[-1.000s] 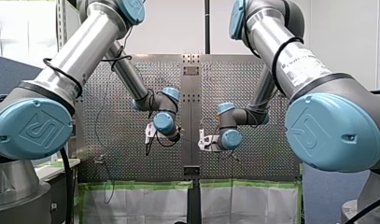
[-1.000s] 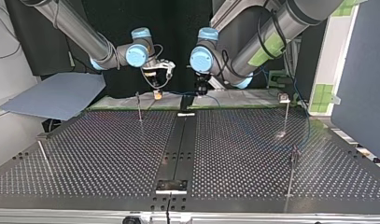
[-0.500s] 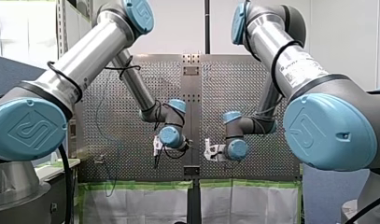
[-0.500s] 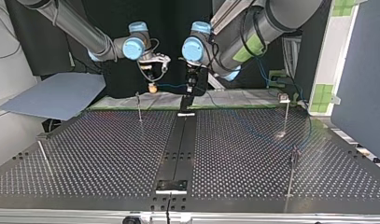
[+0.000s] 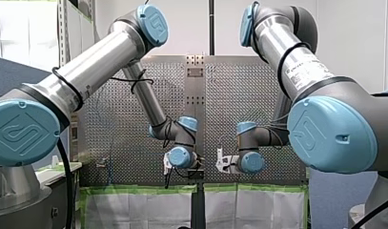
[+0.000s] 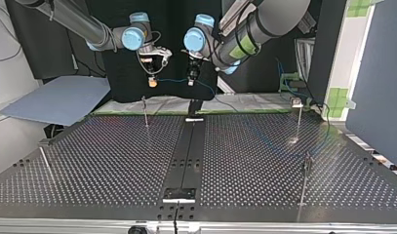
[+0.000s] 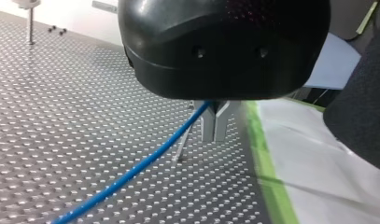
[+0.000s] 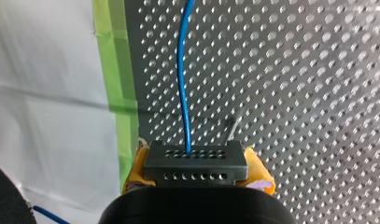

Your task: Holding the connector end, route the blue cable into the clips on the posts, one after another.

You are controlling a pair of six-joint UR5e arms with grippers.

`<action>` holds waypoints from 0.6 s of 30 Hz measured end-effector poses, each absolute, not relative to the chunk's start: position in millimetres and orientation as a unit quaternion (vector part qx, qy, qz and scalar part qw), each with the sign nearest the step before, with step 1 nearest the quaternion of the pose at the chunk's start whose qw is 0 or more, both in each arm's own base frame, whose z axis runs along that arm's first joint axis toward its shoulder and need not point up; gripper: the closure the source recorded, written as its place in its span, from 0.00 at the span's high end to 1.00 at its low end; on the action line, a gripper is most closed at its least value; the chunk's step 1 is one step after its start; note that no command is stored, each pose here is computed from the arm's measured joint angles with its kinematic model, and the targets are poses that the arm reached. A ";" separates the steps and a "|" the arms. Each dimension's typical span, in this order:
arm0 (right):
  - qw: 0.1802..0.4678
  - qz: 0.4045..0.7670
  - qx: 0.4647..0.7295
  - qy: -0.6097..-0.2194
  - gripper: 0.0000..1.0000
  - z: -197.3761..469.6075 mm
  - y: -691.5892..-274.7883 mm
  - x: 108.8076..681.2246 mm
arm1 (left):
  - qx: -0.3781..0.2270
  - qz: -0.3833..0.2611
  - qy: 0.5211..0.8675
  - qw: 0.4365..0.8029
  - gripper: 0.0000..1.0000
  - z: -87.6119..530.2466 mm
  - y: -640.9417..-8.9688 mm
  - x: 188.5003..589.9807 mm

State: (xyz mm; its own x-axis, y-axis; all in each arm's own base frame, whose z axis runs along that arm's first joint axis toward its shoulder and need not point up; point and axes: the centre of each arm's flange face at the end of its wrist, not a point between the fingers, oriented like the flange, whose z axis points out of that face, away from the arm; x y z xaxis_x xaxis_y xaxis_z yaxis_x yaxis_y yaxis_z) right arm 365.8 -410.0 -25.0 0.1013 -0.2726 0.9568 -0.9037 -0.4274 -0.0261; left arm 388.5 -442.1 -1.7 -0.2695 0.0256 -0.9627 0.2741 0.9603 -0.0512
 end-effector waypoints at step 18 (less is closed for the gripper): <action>0.304 0.533 0.645 -0.456 0.00 -39.7 -400.6 319.5 | 0.106 -0.125 0.780 0.604 0.00 -15.5 -458.0 374.0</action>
State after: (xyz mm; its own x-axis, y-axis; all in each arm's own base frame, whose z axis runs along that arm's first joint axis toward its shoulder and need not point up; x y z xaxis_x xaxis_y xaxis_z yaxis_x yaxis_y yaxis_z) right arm 319.5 -400.6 -39.7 0.0155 -0.2636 0.9645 -0.9118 -0.3996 -0.0946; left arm 374.0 -458.0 -15.5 -0.2482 0.0135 -0.9686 0.3161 0.9463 -0.0678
